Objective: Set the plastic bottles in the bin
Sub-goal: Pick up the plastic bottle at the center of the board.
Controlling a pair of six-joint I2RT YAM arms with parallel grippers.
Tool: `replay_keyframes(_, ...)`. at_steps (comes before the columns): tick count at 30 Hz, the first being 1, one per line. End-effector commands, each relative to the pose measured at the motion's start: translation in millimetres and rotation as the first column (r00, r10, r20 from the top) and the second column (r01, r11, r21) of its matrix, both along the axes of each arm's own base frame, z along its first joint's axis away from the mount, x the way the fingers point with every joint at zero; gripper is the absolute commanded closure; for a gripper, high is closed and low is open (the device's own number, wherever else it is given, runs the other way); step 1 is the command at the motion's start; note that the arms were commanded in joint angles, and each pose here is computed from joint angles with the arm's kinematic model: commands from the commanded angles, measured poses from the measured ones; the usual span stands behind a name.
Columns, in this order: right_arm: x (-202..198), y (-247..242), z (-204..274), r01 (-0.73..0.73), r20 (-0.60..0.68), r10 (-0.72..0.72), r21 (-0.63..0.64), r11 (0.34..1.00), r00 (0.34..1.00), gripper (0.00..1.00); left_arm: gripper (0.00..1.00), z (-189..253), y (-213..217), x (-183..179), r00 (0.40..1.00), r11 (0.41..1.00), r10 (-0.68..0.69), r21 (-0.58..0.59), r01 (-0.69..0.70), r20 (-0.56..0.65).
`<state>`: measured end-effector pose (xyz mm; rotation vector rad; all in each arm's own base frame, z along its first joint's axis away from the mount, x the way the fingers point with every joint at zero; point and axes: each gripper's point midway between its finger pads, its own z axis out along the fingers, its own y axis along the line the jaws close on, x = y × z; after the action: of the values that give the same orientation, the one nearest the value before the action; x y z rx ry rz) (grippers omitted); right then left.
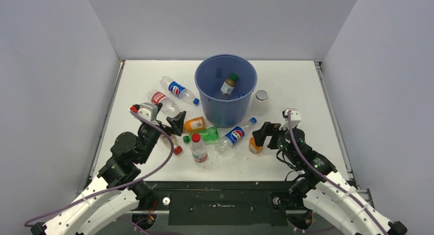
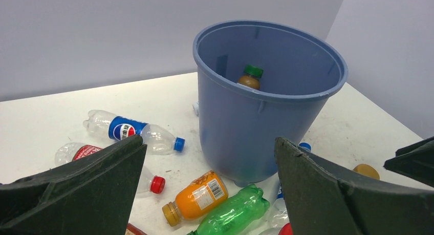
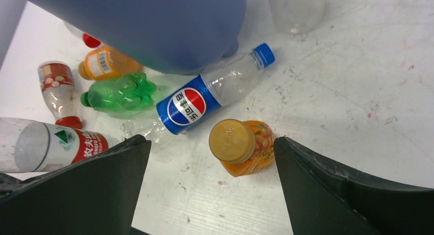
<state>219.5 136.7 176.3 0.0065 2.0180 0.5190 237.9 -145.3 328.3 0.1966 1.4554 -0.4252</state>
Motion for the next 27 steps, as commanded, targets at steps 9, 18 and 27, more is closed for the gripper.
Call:
replay_keyframes(9, 27, 13, -30, 0.054, -0.033, -0.054, -0.001, 0.999, 0.998, 0.07, 0.04, 6, -12, -1, 0.999, 0.999, -0.047, 0.01, 0.047, 0.016)
replay_keyframes(18, 30, 16, -52, 0.053, -0.086, -0.059, -0.076, 0.996, 0.995, 0.22, 0.04, 6, -14, -2, 0.998, 0.998, -0.059, 0.01, 0.059, 0.02)
replay_keyframes(27, 29, 14, -61, 0.06, -0.107, -0.072, -0.12, 0.991, 0.992, 0.57, 0.04, 4, -16, -2, 0.998, 0.998, -0.062, 0.016, 0.061, 0.016)
